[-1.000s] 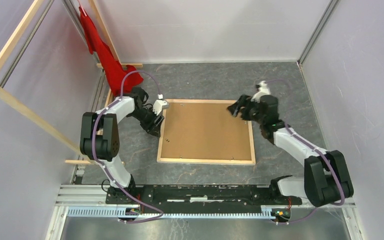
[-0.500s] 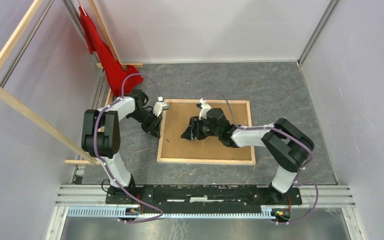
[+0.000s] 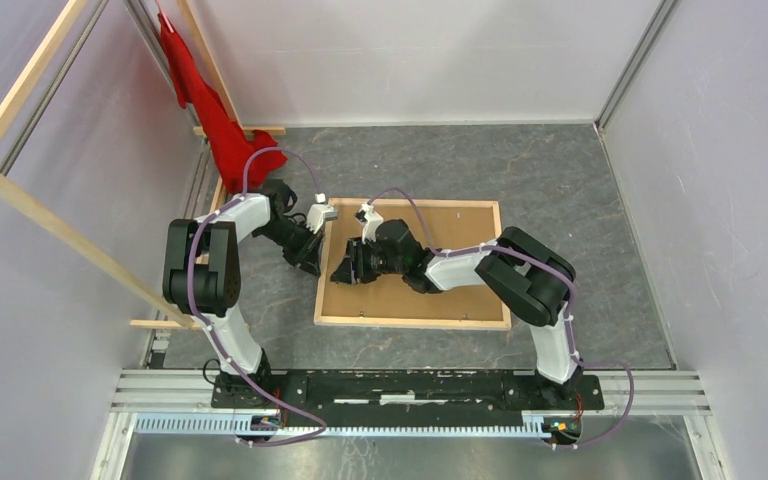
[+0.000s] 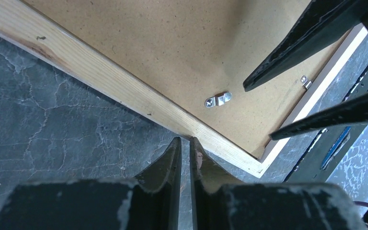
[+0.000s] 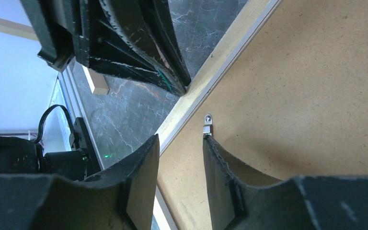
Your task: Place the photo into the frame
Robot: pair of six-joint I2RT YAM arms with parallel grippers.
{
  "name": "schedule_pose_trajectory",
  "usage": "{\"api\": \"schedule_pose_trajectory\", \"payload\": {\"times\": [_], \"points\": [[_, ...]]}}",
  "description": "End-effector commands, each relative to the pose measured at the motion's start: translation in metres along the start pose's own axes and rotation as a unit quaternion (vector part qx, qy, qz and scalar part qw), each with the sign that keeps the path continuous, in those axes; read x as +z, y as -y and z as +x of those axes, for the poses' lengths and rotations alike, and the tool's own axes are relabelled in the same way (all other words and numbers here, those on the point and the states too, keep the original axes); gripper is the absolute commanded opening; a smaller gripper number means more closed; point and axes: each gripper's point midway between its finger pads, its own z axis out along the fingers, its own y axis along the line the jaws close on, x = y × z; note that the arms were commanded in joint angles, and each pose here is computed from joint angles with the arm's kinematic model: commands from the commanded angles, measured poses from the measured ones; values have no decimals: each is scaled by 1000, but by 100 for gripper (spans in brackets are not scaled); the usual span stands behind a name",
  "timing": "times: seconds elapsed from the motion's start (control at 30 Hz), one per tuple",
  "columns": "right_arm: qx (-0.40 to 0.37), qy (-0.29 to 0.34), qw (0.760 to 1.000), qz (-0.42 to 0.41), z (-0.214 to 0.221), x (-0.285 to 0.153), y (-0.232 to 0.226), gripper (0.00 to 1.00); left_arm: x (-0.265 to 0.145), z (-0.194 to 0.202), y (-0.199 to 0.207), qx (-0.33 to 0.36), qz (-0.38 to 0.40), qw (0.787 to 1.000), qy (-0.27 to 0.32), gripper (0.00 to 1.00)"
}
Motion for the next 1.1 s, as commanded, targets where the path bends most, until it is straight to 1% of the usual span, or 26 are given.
{"api": "schedule_pose_trajectory", "payload": {"times": [0.0,0.13,0.27,0.3,0.53,0.77,1.07], "points": [[-8,14,1000,-15,-10,11,-12,42,8,3,-8,0,-13,1000,-5,17],[-11,12,1000,3,-5,13,-4,34,8,3,-8,0,-15,1000,-4,16],[-11,6,1000,28,1,13,8,21,8,5,-10,1,-22,1000,-4,16],[-9,3,999,35,3,13,12,19,8,5,-11,2,-26,1000,-4,16],[-16,3,998,53,6,14,18,16,8,7,-14,1,-35,999,-4,16],[-18,-8,998,52,15,18,17,15,7,6,-13,3,-37,999,-2,16],[-20,-11,998,52,18,21,17,15,5,6,-14,6,-43,999,-2,15]]}}
